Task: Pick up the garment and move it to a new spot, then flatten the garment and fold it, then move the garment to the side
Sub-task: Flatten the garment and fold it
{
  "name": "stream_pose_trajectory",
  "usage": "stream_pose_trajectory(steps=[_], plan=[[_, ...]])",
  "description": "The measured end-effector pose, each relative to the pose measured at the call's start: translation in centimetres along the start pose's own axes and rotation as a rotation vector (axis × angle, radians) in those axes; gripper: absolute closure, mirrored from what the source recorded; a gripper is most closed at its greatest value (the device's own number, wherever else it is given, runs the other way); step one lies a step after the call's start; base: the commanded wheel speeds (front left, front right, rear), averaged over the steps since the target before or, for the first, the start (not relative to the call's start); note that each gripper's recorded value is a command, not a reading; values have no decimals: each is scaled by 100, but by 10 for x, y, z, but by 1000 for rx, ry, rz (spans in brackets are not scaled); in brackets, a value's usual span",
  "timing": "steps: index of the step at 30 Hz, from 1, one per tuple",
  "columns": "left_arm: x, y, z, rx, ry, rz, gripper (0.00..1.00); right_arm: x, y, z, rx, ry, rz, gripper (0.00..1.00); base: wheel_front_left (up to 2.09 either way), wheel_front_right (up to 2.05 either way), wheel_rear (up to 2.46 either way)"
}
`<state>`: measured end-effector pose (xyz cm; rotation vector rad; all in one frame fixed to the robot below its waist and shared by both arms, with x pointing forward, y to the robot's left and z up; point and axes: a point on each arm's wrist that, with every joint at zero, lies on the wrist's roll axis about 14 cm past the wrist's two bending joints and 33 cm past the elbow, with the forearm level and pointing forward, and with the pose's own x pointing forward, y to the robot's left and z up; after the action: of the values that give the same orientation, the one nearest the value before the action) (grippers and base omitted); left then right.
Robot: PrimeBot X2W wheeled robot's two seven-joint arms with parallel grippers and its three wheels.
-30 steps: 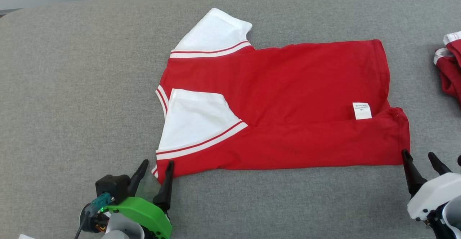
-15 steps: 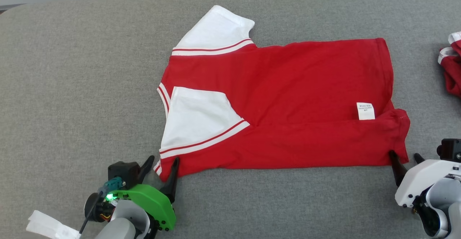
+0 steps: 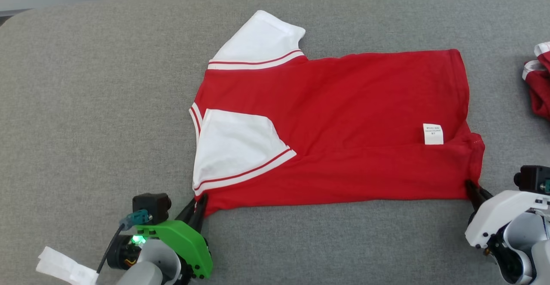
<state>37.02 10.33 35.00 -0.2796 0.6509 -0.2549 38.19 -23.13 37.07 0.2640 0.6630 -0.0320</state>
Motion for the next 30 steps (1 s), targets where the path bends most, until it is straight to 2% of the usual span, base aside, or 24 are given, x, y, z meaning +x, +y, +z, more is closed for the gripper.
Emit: stream_pose_trajectory(steps=[7, 23, 24, 25, 26, 30], plan=[[-19, 0, -5, -18, -6, 4, 100, -25, -9, 6, 7, -64, -17, 100, 0, 0, 0], [-55, 5, -5, -66, -40, 40, 100, -60, -14, -10, 73, -70, -45, 100, 0, 0, 0], [-56, 5, -5, -64, -40, 40, 31, -60, -14, -14, 79, -58, -45, 76, 0, 0, 0], [-56, 6, -4, -66, -46, 45, 0, -61, -14, -18, 80, -47, -45, 20, 0, 0, 0], [-57, 5, -4, -67, -47, 46, 0, -62, -14, -20, 80, -41, -47, 0, 0, 0, 0], [-57, 7, 0, -65, -64, 51, 0, -63, -14, -14, 59, -59, -54, 0, 0, 0, 0]])
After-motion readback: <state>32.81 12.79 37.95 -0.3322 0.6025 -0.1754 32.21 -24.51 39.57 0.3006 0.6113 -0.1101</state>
